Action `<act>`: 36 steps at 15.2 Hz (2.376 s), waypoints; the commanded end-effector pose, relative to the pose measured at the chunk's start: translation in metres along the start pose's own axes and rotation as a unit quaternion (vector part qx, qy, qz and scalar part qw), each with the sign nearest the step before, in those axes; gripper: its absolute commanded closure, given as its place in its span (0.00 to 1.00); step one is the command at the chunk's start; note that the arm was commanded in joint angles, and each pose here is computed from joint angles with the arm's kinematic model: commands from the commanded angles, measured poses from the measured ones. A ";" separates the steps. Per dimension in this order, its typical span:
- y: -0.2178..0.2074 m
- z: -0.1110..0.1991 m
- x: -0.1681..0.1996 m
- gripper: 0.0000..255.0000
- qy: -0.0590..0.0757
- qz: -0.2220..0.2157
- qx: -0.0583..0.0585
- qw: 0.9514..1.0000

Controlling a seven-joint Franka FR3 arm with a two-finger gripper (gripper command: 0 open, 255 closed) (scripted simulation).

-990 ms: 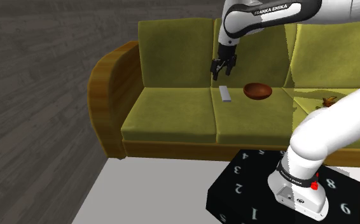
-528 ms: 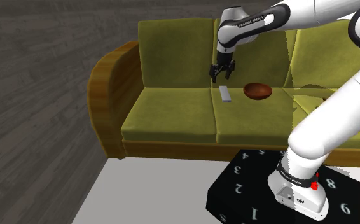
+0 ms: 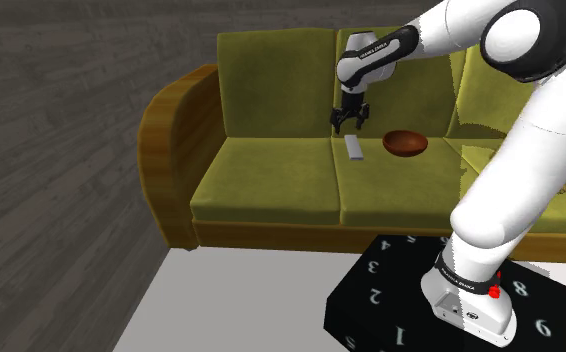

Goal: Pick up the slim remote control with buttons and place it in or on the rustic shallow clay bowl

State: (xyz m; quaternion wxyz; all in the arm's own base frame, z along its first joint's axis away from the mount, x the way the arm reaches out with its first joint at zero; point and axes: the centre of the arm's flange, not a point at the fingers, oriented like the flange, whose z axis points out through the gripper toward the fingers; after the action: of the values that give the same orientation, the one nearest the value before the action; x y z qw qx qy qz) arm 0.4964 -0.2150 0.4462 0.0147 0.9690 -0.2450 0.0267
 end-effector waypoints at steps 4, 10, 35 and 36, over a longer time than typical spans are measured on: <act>0.036 0.040 0.039 0.00 -0.007 0.054 -0.006 0.999; 0.080 0.081 0.073 0.00 -0.015 0.109 -0.012 0.994; 0.081 0.121 0.071 1.00 -0.015 0.109 -0.012 0.994; 0.081 0.116 0.072 1.00 -0.015 0.109 -0.012 0.994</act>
State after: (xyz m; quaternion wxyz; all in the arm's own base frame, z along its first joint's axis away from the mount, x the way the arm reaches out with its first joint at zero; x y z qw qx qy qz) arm 0.5262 -0.3248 0.3331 0.0196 0.9366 -0.3498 0.0112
